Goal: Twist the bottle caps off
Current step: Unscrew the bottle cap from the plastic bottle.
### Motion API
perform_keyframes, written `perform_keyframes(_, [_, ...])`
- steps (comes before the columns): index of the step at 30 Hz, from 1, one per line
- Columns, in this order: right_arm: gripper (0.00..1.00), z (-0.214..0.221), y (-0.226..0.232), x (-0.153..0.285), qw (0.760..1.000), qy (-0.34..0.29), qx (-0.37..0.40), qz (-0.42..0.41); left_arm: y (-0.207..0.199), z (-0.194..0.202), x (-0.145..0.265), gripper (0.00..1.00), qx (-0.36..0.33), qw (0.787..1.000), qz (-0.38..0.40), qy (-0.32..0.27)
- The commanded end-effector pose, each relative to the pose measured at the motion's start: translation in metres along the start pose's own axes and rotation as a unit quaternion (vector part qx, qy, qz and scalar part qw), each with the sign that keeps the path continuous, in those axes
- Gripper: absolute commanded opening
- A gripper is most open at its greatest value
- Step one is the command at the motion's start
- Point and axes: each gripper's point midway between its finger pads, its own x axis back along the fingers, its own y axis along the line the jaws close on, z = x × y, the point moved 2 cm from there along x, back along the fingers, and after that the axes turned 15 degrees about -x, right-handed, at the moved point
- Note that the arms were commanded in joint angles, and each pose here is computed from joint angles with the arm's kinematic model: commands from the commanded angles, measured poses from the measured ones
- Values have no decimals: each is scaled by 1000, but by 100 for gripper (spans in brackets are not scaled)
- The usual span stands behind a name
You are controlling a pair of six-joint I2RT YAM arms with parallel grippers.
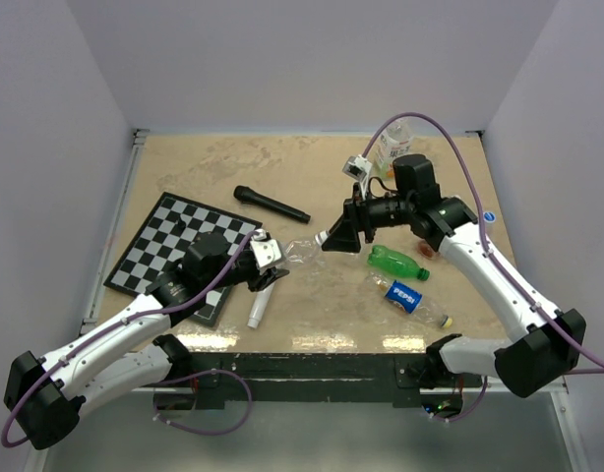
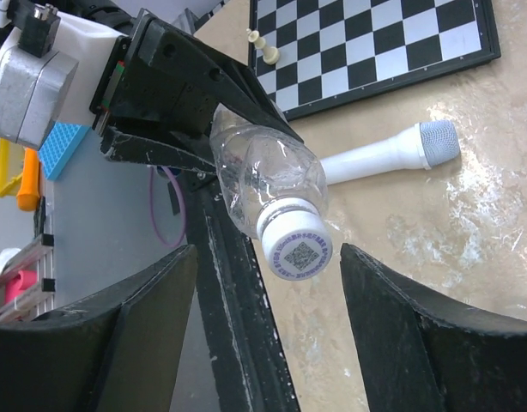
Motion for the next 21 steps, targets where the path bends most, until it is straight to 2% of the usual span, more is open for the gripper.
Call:
perform_keyframes(1, [71, -6, 7, 0, 1000, -7, -1, -19, 11, -16, 1, 0, -8, 999, -19, -27])
perform_keyframes(4, [67, -5, 5, -2, 1000, -4, -7, -21, 11, -16, 1, 0, -7, 999, -19, -27])
perform_keyframes(10, [53, -5, 4, -5, 1000, 3, -11, -28, 11, -16, 1, 0, -8, 999, -20, -26])
perform_keyframes(13, [39, -6, 3, -6, 999, 3, -9, -31, 11, -16, 1, 0, -7, 999, -20, -26])
perform_keyframes(17, [8, -8, 6, -4, 999, 2, 12, -38, 11, -15, 1, 0, -8, 999, -19, -25])
perform_keyframes(19, [0, -8, 6, -4, 999, 1, 25, -37, 11, -16, 1, 0, -8, 999, -20, -26])
perform_keyframes(21, [0, -5, 3, -3, 997, 7, 63, -37, 11, -16, 1, 0, -8, 999, -20, -26])
